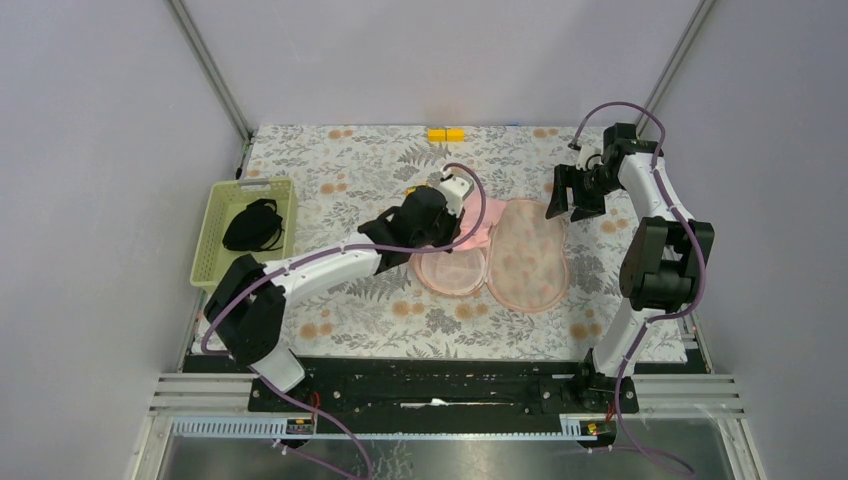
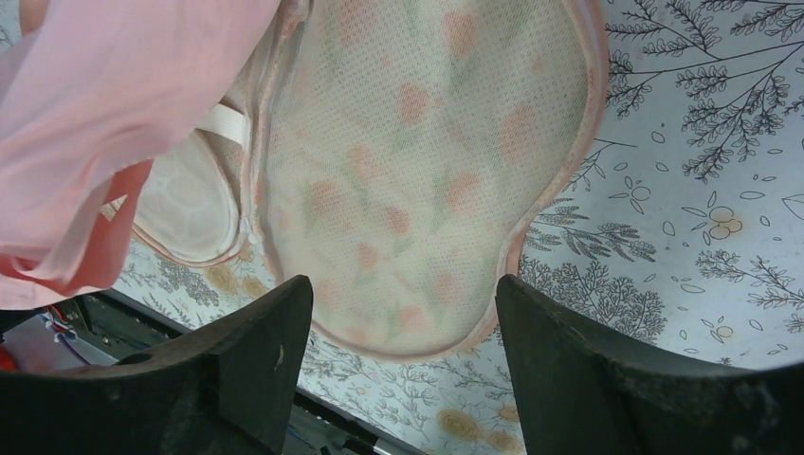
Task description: Unzip the laundry bag and remove the bra
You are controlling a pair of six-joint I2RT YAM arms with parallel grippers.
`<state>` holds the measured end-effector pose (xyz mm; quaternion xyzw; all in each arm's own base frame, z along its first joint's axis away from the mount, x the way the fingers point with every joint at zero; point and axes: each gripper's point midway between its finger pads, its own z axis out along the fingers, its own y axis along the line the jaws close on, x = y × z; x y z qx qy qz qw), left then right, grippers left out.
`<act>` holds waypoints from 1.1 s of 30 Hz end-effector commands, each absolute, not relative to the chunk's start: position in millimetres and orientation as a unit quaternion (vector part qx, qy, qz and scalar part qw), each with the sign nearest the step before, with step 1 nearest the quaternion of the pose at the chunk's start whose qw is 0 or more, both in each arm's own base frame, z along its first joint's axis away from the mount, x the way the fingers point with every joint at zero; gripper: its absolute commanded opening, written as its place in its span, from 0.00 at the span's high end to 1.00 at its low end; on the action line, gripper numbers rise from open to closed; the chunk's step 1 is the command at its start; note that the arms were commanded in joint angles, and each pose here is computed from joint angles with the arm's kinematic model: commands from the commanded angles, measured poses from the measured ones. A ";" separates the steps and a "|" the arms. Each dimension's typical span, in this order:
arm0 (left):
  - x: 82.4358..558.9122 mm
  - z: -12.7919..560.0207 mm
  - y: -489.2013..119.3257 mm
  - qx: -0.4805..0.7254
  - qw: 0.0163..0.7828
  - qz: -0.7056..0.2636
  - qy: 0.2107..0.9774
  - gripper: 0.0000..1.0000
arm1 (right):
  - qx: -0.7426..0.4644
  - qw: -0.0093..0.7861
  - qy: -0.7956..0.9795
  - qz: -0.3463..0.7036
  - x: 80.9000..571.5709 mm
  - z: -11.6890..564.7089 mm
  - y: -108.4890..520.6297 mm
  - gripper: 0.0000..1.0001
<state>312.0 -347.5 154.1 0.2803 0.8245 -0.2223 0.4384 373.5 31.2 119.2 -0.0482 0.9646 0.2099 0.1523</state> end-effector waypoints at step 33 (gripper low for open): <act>429.0 439.8 -145.7 0.154 0.693 -0.134 0.691 1.00 | -0.058 0.162 0.955 0.242 375.8 128.5 40.7 0.00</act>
